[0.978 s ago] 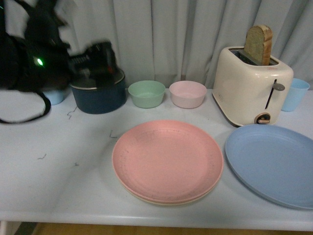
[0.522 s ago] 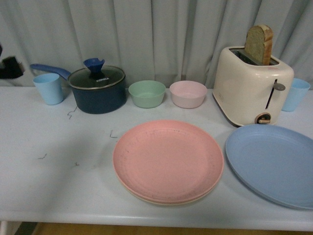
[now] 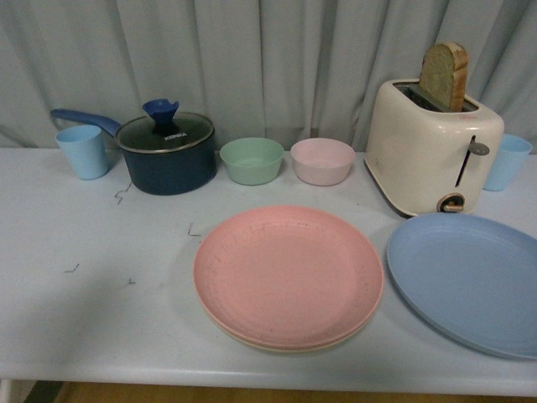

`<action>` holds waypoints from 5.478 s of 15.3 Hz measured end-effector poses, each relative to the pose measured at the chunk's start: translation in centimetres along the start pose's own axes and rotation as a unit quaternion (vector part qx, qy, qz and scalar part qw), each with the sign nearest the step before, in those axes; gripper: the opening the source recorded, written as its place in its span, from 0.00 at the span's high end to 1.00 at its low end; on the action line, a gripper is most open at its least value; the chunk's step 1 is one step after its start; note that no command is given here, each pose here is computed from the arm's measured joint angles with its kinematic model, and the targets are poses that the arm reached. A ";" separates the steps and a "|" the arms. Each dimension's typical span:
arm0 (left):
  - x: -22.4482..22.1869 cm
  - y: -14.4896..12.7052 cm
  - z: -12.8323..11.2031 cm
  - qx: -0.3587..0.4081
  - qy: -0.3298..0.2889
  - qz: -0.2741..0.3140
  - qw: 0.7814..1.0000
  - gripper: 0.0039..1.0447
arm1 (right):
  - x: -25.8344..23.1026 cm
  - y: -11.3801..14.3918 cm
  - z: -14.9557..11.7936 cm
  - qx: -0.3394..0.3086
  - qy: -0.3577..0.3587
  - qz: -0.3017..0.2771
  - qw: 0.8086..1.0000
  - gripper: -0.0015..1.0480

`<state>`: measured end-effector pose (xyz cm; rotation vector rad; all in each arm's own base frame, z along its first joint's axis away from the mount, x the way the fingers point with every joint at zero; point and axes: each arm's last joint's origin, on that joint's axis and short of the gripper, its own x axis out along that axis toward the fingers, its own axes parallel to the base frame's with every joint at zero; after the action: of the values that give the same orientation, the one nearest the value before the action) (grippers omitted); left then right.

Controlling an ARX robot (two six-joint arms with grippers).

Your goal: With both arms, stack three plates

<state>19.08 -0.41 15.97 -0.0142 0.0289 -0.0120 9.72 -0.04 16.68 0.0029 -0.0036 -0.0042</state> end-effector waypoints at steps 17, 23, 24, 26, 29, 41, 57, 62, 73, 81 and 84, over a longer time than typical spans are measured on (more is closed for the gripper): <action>-7.4 0.3 0.8 0.000 -0.020 0.006 1.000 0.99 | 0.0 0.0 0.0 0.000 0.000 0.000 1.000 0.06; -8.0 0.3 0.8 0.000 -0.021 0.006 1.000 0.99 | 0.0 0.0 0.0 0.000 0.000 0.000 1.000 0.06; -8.1 0.3 0.8 0.000 -0.020 0.006 1.000 0.99 | 0.0 0.0 0.0 0.000 0.000 0.000 1.000 0.06; -8.3 0.3 0.8 0.000 -0.020 0.006 1.000 0.99 | 0.0 0.0 0.0 0.000 0.000 0.000 1.000 0.06; -9.4 0.3 0.5 0.000 -0.017 0.006 1.000 0.99 | 0.0 0.0 0.0 0.000 0.000 0.000 1.000 0.06; -9.4 0.3 0.4 0.000 -0.015 0.006 1.000 0.06 | 12.7 -8.3 -0.4 -0.085 0.274 -0.096 0.953 0.06; -9.4 0.3 0.4 0.000 -0.015 0.006 1.000 0.06 | 29.3 -8.2 -13.2 0.026 0.374 -0.004 0.927 0.33; -9.4 0.3 0.4 0.000 -0.015 0.006 1.000 0.06 | 28.7 -8.2 -13.4 0.032 0.368 -0.007 0.929 0.72; -9.4 0.3 0.4 0.000 -0.015 0.006 1.000 0.06 | 19.2 -11.8 -6.3 0.103 0.331 -0.025 0.938 0.97; -9.4 0.3 0.4 0.000 -0.015 0.006 1.000 0.06 | 26.1 8.0 -4.7 0.140 0.310 0.153 0.928 0.97; -9.4 0.3 0.4 0.000 -0.015 0.006 1.000 0.06 | 27.7 9.5 -6.3 0.170 0.334 0.126 0.918 0.97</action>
<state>9.75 0.00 16.65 -0.0135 -0.0002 0.0004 37.45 9.31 10.51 0.3541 0.6829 0.2566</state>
